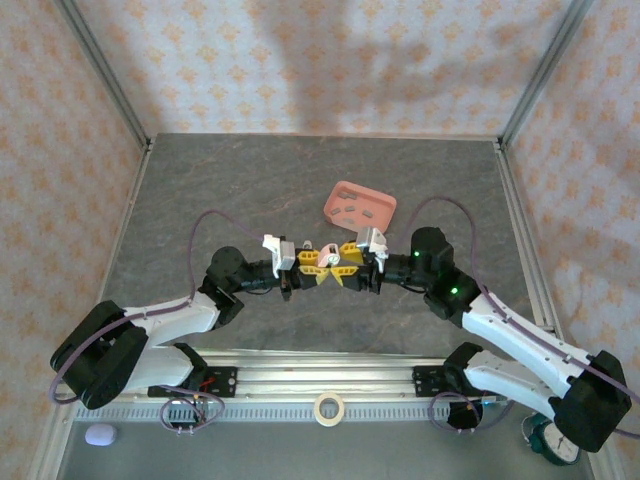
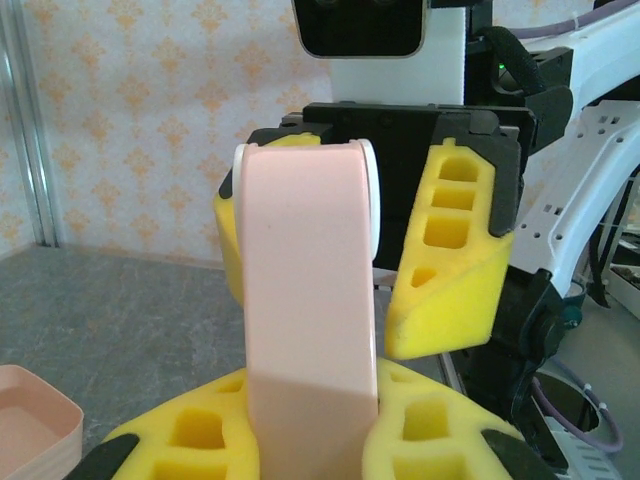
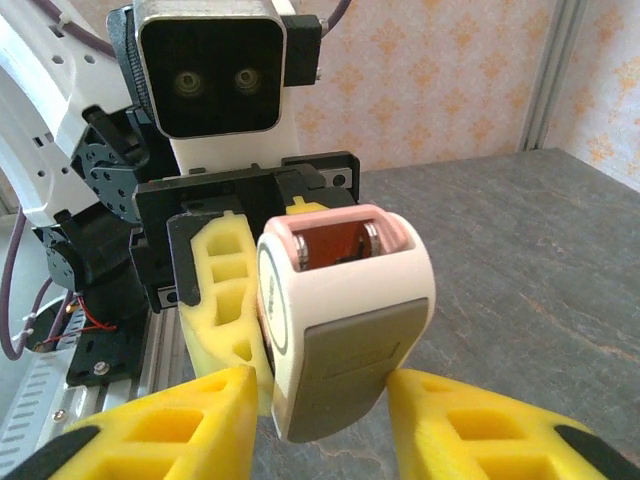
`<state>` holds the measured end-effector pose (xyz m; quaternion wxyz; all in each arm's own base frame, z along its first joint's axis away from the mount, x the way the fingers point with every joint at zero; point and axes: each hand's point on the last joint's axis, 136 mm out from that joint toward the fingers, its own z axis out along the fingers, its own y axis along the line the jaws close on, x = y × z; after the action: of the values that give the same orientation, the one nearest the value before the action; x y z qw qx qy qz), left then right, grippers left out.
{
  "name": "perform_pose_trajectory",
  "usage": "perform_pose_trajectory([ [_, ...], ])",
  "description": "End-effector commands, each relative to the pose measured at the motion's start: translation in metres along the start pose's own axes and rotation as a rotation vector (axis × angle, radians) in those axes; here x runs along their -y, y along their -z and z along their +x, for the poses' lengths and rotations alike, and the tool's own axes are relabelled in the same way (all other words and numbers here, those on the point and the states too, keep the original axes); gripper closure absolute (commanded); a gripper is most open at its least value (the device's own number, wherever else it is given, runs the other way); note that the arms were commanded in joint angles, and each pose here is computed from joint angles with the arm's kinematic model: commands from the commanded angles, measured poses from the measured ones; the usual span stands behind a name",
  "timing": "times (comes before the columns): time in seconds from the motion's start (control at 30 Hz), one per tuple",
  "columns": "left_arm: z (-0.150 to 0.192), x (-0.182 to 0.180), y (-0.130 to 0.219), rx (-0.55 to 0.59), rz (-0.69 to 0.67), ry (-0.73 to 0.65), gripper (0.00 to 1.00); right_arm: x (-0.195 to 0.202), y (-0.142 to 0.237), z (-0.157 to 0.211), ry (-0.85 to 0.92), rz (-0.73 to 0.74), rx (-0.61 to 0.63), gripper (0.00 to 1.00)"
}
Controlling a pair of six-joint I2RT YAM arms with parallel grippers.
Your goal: Load the staples into the stapler
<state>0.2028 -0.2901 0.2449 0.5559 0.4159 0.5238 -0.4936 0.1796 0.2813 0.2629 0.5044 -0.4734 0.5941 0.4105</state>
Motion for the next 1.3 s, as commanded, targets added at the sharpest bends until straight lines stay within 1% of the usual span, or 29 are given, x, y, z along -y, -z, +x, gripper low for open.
perform_pose_trajectory([
  [0.0, -0.02, 0.024, -0.006, 0.039, 0.124, -0.051, 0.91, 0.0, -0.001, -0.024, 0.063, -0.001, 0.06, 0.62],
  [0.07, -0.02, 0.024, -0.006, 0.041, 0.124, -0.053, 0.91, 0.002, 0.0, -0.022, 0.06, 0.016, 0.049, 0.61],
  [0.13, -0.021, 0.024, -0.006, 0.043, 0.124, -0.055, 0.91, 0.005, 0.0, -0.02, 0.058, 0.03, 0.042, 0.54],
  [0.2, -0.021, 0.025, -0.005, 0.041, 0.124, -0.057, 0.91, 0.005, 0.001, -0.02, 0.054, 0.034, 0.043, 0.49],
  [0.27, -0.021, 0.025, -0.005, 0.039, 0.124, -0.06, 0.91, 0.006, 0.001, -0.021, 0.051, 0.033, 0.048, 0.47],
  [0.33, -0.02, 0.025, -0.005, 0.035, 0.123, -0.06, 0.91, 0.004, 0.001, -0.022, 0.054, 0.019, 0.052, 0.47],
  [0.4, -0.019, 0.025, -0.005, 0.032, 0.121, -0.064, 0.91, 0.0, 0.002, -0.023, 0.06, -0.004, 0.055, 0.5],
  [0.57, -0.017, 0.022, -0.004, 0.02, 0.099, -0.069, 0.91, -0.011, 0.003, -0.023, 0.073, -0.071, 0.055, 0.67],
  [0.7, -0.015, 0.017, -0.002, 0.003, 0.055, -0.078, 0.9, -0.013, 0.005, -0.019, 0.074, -0.078, 0.024, 0.76],
  [0.77, -0.014, 0.014, 0.0, -0.01, 0.027, -0.079, 0.85, -0.012, 0.006, -0.015, 0.066, -0.066, 0.011, 0.77],
  [0.9, -0.009, 0.007, 0.006, -0.058, -0.047, -0.098, 0.71, -0.006, 0.009, -0.004, 0.041, -0.019, -0.024, 0.8],
  [0.97, -0.007, 0.002, 0.011, -0.091, -0.095, -0.113, 0.67, -0.006, 0.01, 0.002, 0.028, -0.009, -0.043, 0.82],
  [1.1, -0.003, -0.001, 0.021, -0.161, -0.154, -0.152, 0.63, -0.007, 0.011, 0.012, -0.003, -0.013, -0.078, 0.85],
  [1.27, -0.007, -0.004, 0.029, -0.188, -0.209, -0.186, 0.62, -0.007, 0.009, 0.024, -0.04, -0.021, -0.125, 0.87],
])
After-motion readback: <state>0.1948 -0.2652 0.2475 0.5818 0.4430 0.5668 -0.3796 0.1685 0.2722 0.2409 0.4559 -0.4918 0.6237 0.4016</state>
